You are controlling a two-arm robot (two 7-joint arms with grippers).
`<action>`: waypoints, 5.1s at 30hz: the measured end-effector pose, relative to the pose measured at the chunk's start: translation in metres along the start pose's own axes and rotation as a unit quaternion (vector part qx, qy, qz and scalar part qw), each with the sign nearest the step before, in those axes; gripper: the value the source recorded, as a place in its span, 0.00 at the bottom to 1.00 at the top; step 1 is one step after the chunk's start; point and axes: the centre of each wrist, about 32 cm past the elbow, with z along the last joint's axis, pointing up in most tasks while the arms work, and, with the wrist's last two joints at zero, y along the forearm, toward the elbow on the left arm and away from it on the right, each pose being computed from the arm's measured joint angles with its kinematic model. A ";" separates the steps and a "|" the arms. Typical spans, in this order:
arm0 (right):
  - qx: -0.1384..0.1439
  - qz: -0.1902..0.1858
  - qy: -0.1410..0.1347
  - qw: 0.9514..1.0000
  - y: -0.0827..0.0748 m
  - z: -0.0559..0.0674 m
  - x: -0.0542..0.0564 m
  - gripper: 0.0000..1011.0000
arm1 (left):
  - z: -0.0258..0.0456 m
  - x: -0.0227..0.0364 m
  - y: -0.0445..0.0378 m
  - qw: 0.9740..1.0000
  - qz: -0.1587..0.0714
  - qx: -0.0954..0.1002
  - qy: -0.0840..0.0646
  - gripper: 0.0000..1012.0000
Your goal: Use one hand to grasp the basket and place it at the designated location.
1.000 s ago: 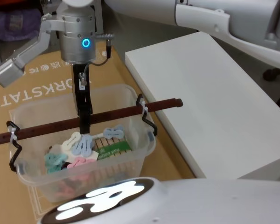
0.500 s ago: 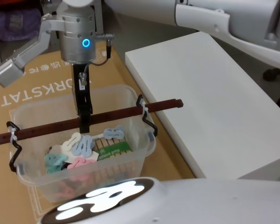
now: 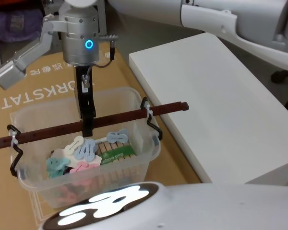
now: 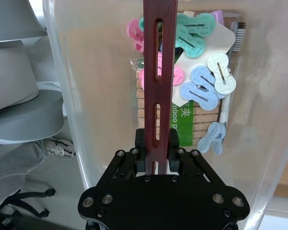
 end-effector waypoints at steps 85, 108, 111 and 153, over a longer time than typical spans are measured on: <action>-0.101 -0.074 0.062 0.990 -0.123 0.012 -0.037 0.24 | 0.0000 0.0000 0.0000 1.000 0.000 0.000 0.000 0.00; -0.097 -0.096 0.158 0.978 -0.125 0.004 -0.072 0.24 | 0.0000 0.0000 0.0000 1.000 0.000 0.000 0.000 0.00; -0.099 -0.099 0.176 0.974 -0.127 0.004 -0.082 0.24 | 0.0000 0.0000 0.0000 1.000 0.000 0.000 0.000 0.00; -0.115 -0.180 0.389 0.896 -0.121 0.011 -0.218 0.24 | 0.0002 0.0000 0.0000 1.000 0.000 0.000 0.000 0.00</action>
